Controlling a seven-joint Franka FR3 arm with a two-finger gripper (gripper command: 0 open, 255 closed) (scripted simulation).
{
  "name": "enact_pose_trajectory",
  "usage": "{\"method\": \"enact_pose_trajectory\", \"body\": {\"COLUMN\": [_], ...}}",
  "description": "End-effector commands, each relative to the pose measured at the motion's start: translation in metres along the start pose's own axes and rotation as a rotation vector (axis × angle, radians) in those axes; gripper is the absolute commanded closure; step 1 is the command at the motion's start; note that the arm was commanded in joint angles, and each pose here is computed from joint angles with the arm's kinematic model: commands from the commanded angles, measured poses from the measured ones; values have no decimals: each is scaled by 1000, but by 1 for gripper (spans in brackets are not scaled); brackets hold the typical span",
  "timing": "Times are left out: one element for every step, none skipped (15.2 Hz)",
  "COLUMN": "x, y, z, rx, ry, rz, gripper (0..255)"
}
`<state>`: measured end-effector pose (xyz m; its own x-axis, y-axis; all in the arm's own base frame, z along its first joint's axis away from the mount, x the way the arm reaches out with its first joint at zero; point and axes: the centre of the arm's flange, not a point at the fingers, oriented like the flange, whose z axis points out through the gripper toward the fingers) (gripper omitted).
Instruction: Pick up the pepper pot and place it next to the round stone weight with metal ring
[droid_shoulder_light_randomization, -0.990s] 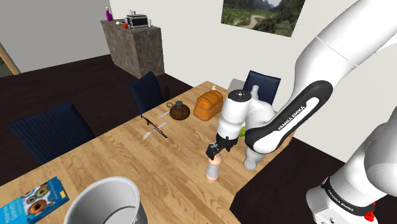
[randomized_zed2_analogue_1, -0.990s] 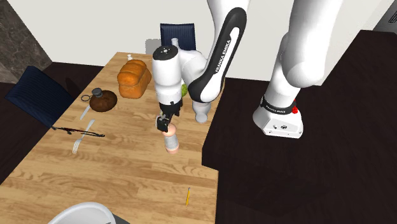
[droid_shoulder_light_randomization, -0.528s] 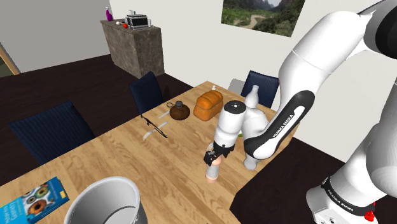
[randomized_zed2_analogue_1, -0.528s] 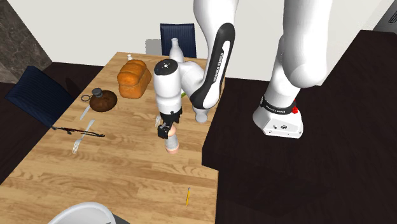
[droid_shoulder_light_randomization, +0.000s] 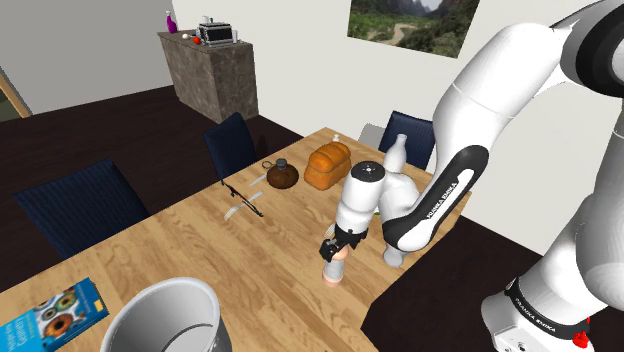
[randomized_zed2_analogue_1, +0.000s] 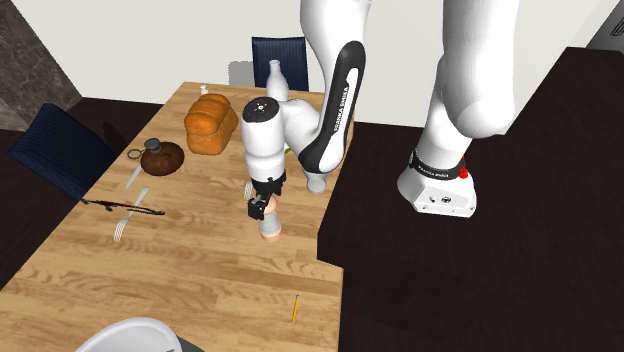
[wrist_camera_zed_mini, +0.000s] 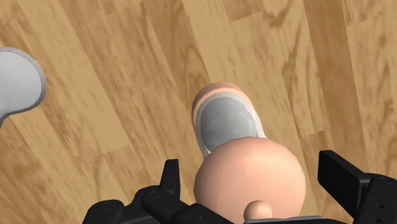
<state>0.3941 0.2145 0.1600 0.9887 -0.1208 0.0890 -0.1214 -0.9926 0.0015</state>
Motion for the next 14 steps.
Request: {"method": "enact_pose_trajectory", "body": {"x": [0,0,0,0,0,0,0,0,0,0,0,1,1,2], "y": [0,0,0,0,0,0,0,0,0,0,0,0,0,0], "z": [0,0,0,0,0,0,0,0,0,0,-5,-10,-16,-21], "rx": [0,0,0,0,0,0,0,0,0,0,0,0,0,0], "ry": [0,0,0,0,0,0,0,0,0,0,0,0,0,0], "rz": [0,0,0,0,0,0,0,0,0,0,0,0,0,0], "gripper": [255,255,255,255,255,255,255,255,255,255,255,255,255,255]}}
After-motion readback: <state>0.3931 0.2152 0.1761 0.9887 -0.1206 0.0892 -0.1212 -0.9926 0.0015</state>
